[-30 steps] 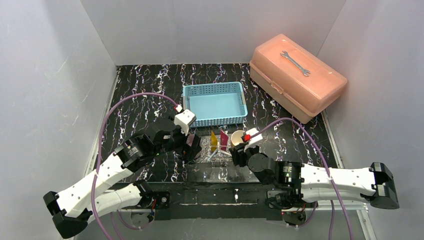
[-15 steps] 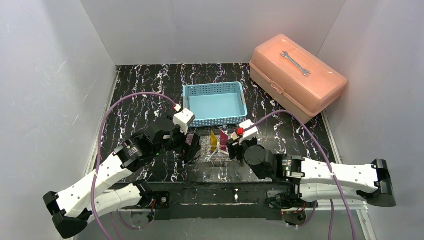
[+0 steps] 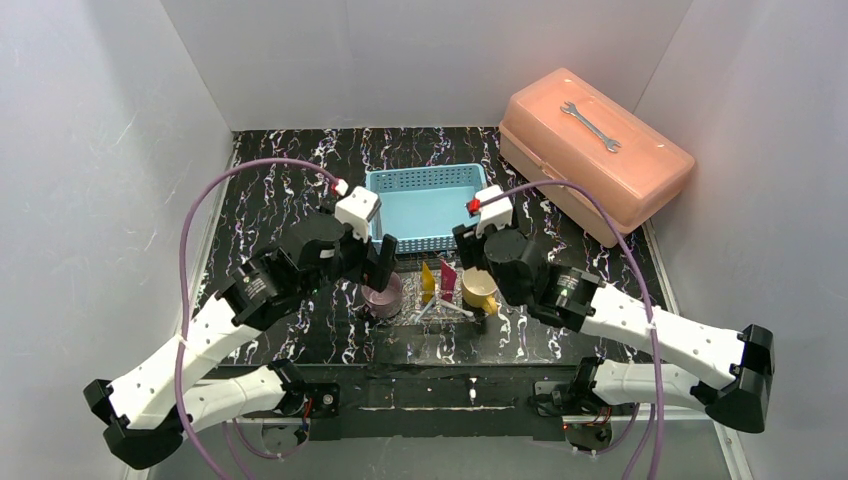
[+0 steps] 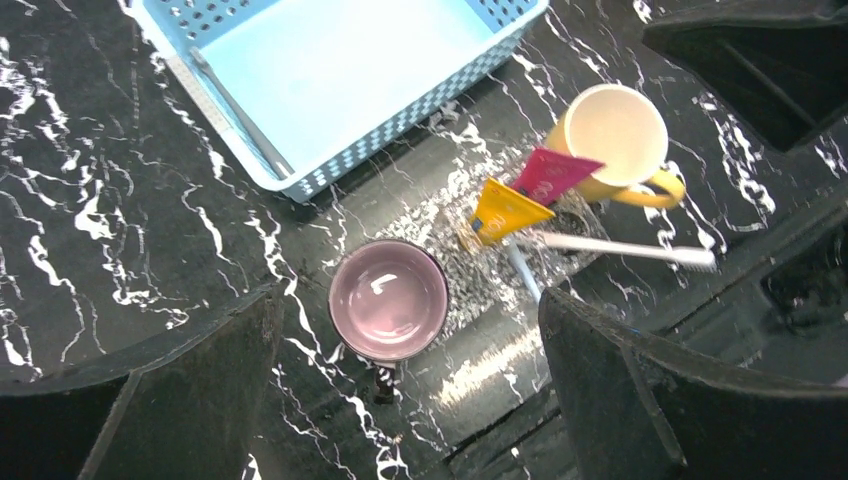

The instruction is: Prepare toiletry sets of a toothbrush and toothpaste on the tray

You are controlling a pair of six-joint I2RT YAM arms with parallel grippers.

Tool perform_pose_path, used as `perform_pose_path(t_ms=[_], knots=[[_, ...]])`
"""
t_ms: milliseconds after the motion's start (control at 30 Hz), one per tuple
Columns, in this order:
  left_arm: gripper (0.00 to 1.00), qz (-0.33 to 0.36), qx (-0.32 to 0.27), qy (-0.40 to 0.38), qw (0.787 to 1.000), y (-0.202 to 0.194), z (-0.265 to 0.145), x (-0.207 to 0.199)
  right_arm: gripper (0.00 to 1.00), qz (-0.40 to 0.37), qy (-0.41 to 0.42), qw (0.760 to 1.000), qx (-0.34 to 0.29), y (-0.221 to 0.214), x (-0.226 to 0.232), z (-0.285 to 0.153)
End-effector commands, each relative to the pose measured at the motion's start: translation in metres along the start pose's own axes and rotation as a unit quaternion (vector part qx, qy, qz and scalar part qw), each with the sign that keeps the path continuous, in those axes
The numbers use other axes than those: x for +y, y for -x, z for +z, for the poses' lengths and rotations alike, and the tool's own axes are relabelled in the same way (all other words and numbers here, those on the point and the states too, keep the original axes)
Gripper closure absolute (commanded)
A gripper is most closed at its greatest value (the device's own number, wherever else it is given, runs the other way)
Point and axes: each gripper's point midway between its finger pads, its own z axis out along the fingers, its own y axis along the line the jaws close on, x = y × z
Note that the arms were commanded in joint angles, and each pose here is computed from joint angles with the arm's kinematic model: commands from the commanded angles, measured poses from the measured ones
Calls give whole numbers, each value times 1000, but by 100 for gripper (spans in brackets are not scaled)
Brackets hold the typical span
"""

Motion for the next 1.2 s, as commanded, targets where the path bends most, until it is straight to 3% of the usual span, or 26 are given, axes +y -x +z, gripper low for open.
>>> perform_pose_path(t_ms=[0,367,767,967,1167], knots=[[2,-17,-1,35,999,16,0,22,29,15,-2,1000,-19,36,-17,13],[2,-44,-36,104,993,52,-4,64,27,98,-63,993,-23,63,-103,53],[2,-63,-76,186,977,69,-16,107,22,156,-154,974,-52,84,-192,51],[2,-74,-78,205,973,61,-16,116,22,162,-182,968,-61,78,-207,44],[2,-105,-139,210,962,62,-24,119,20,165,-170,969,-73,81,-203,39]])
